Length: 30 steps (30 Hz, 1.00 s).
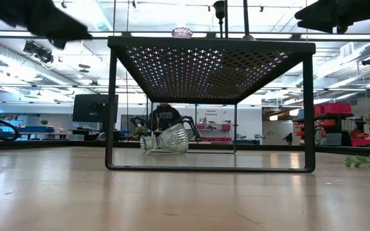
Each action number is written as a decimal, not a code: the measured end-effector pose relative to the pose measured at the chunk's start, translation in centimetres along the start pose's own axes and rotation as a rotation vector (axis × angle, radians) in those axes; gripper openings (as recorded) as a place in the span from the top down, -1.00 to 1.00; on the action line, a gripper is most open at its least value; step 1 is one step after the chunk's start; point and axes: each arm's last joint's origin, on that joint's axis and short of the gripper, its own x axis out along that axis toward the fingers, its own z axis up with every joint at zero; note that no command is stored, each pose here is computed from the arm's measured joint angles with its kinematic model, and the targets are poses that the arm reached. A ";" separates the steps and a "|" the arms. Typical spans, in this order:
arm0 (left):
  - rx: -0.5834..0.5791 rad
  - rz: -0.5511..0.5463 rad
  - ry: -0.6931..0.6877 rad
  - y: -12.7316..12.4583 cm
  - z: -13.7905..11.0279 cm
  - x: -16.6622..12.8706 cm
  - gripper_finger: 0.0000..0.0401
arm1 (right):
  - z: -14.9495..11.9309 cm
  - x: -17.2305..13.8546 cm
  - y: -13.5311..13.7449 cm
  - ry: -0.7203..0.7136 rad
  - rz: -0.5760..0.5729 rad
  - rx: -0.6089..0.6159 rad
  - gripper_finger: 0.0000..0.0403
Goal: Pick & Place candle stick holders
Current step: Put the green glass candle holder on the shelf
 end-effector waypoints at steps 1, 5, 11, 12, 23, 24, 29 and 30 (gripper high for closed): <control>-0.001 0.001 0.011 0.0 -0.5 0.2 0.28 | 0.0 0.0 0.0 -0.001 0.001 0.016 -0.49; -0.050 0.008 -0.031 -0.3 -1.9 0.9 0.28 | 0.0 0.0 0.1 -0.006 0.024 0.066 -0.49; -0.092 0.061 -0.204 -0.4 -2.9 1.5 0.28 | 0.0 0.0 0.1 -0.007 0.037 0.064 -0.49; -0.098 0.091 -0.205 -0.3 -3.3 1.6 0.28 | 0.0 0.0 0.1 -0.007 0.036 0.064 -0.49; -0.171 0.139 -0.065 -0.7 -7.8 3.1 0.28 | 0.1 0.1 0.2 -0.011 0.036 0.094 -0.49; -0.174 0.140 -0.049 -0.7 -8.0 3.3 0.28 | 0.1 0.1 0.2 -0.011 0.040 0.094 -0.49; -0.140 0.158 -0.022 -1.1 -8.4 4.2 0.28 | 0.1 0.1 0.4 -0.024 0.095 0.093 -0.49; -0.136 0.160 -0.018 -1.2 -8.5 4.4 0.28 | 0.1 0.1 0.4 -0.027 0.107 0.093 -0.49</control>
